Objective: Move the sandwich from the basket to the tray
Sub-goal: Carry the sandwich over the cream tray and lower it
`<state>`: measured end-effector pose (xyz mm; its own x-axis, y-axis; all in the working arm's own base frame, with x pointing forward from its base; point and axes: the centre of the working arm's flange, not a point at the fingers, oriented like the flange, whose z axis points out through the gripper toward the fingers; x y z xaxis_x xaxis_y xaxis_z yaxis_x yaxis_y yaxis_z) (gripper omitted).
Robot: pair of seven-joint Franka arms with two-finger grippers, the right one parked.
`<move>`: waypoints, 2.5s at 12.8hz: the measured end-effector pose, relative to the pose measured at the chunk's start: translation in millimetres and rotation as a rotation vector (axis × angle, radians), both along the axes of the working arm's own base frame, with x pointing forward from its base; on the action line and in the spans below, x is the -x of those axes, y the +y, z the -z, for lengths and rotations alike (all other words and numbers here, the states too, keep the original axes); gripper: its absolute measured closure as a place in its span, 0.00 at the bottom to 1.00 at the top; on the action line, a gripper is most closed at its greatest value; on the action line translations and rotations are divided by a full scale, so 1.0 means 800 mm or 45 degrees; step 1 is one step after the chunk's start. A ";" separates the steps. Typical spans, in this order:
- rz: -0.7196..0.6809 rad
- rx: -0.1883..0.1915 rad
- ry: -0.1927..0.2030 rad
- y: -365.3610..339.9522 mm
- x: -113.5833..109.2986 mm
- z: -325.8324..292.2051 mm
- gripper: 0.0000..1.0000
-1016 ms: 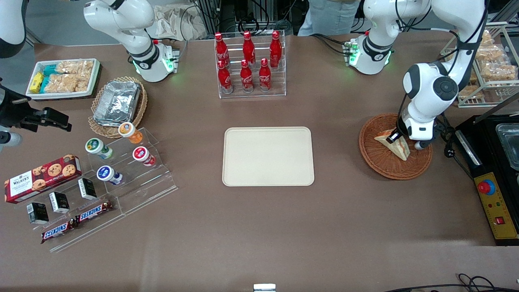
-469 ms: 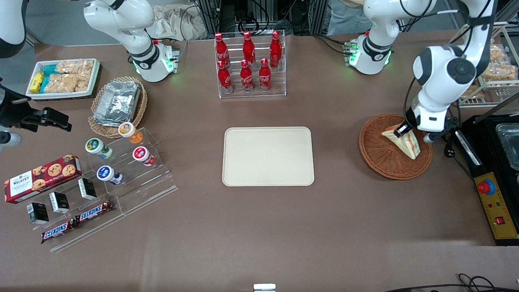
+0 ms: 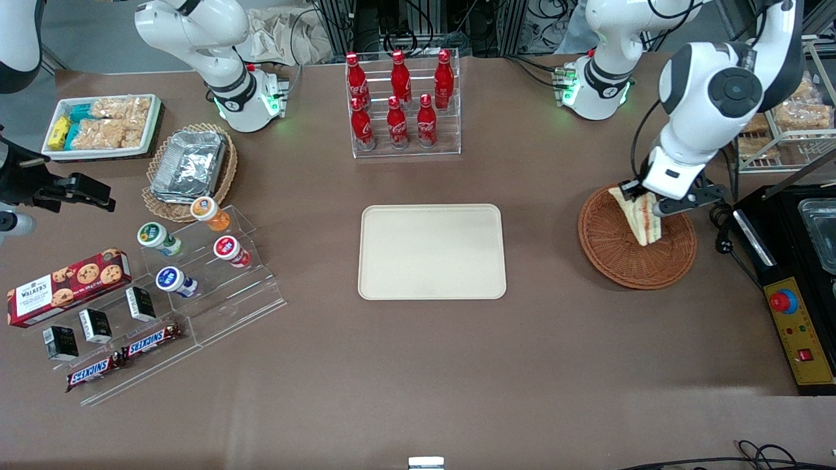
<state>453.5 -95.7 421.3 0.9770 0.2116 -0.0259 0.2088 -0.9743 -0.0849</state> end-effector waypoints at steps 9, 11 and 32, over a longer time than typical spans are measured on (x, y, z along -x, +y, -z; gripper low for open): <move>0.175 0.094 0.060 -0.210 -0.007 -0.041 0.78; 0.159 0.123 0.066 -0.255 -0.003 -0.039 0.78; 0.291 0.138 0.142 -0.338 -0.026 0.229 0.78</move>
<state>474.2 -365.9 238.3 0.9889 -0.0236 -0.1466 -0.0220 -0.9997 0.0124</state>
